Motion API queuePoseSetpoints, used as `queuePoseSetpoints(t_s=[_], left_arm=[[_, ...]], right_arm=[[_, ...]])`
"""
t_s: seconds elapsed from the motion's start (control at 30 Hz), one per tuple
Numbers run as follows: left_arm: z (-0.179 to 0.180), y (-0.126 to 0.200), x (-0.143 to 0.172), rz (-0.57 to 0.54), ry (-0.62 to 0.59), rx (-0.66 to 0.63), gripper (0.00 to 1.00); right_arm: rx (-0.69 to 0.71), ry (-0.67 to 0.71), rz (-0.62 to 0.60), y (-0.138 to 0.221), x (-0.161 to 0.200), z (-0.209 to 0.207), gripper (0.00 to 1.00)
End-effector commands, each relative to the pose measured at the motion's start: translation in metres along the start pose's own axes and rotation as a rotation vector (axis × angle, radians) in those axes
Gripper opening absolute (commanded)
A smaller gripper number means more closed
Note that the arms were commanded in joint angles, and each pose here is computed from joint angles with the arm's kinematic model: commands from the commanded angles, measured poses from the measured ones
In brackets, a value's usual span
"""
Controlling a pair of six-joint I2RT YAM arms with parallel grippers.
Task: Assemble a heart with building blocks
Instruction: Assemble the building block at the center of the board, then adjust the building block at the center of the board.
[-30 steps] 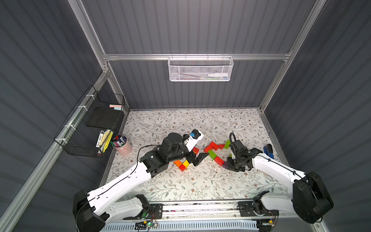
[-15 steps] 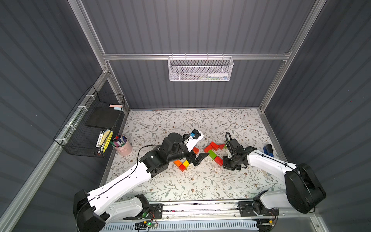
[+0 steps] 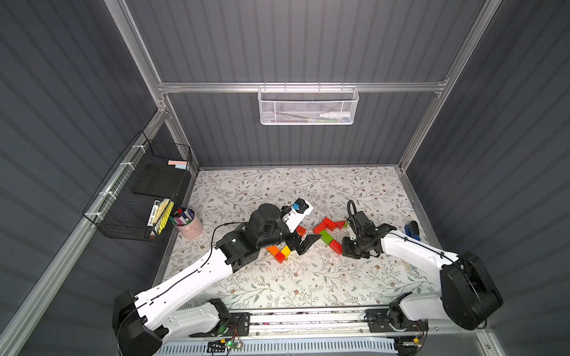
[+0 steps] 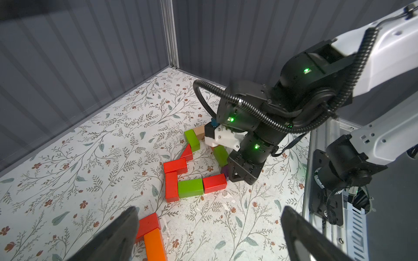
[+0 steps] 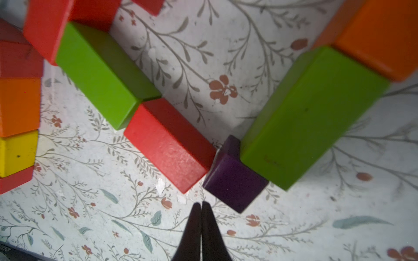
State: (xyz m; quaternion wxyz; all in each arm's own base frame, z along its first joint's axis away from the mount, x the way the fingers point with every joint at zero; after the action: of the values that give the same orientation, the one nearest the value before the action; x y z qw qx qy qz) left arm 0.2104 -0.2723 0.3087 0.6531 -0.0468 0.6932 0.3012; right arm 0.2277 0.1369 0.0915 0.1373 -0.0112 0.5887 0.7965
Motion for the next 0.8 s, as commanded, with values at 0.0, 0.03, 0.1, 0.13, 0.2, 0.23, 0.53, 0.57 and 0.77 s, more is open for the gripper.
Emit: queuePoseSetpoints(t_s=[0.0,0.03,0.1,0.13,0.2,0.23,0.53,0.57,0.77], left_arm=[[0.0,-0.004,0.003,0.006,0.013,0.006,0.99],[0.0,-0.004,0.003,0.006,0.016,0.006,0.99],[0.0,-0.006,0.003,0.005,0.022,0.012,0.99],[-0.001,-0.008,0.004,0.005,0.027,0.022,0.99],[-0.003,-0.015,0.008,0.021,0.032,0.045,0.99],[-0.001,-0.02,0.01,0.041,0.045,0.04,0.99],[-0.011,-0.069,0.054,0.163,0.215,0.092,0.79],[-0.012,-0.076,0.06,0.187,0.228,0.089,0.76],[-0.016,-0.117,0.109,0.328,0.306,0.082,0.54]], right_arm=[[-0.018,0.034,-0.08,0.022,-0.013,0.009,0.08],[-0.013,0.042,-0.109,0.029,-0.017,0.009,0.1],[-0.006,0.041,-0.149,0.04,-0.026,0.007,0.12],[0.005,0.032,-0.163,0.045,-0.031,0.004,0.13],[0.025,0.01,-0.176,0.053,-0.039,-0.004,0.16],[0.034,0.008,-0.185,0.056,-0.043,-0.008,0.16],[0.138,-0.112,-0.156,0.056,-0.053,-0.053,0.15],[0.141,-0.13,-0.147,0.053,-0.052,-0.058,0.15],[0.098,-0.207,-0.135,0.037,-0.053,-0.075,0.13]])
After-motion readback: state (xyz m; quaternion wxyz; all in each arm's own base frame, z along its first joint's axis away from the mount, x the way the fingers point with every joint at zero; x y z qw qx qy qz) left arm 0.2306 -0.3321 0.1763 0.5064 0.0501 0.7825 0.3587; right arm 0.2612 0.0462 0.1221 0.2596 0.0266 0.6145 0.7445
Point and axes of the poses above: each gripper's point midway between its finger pads, its own y axis back along the fingers, its own z axis along the line the jaws close on, x = y × z, the point moved 4 cm from there along y, back along the fingers, and after that the axes turned 5 degrees about -y, right-handed, at the moved point
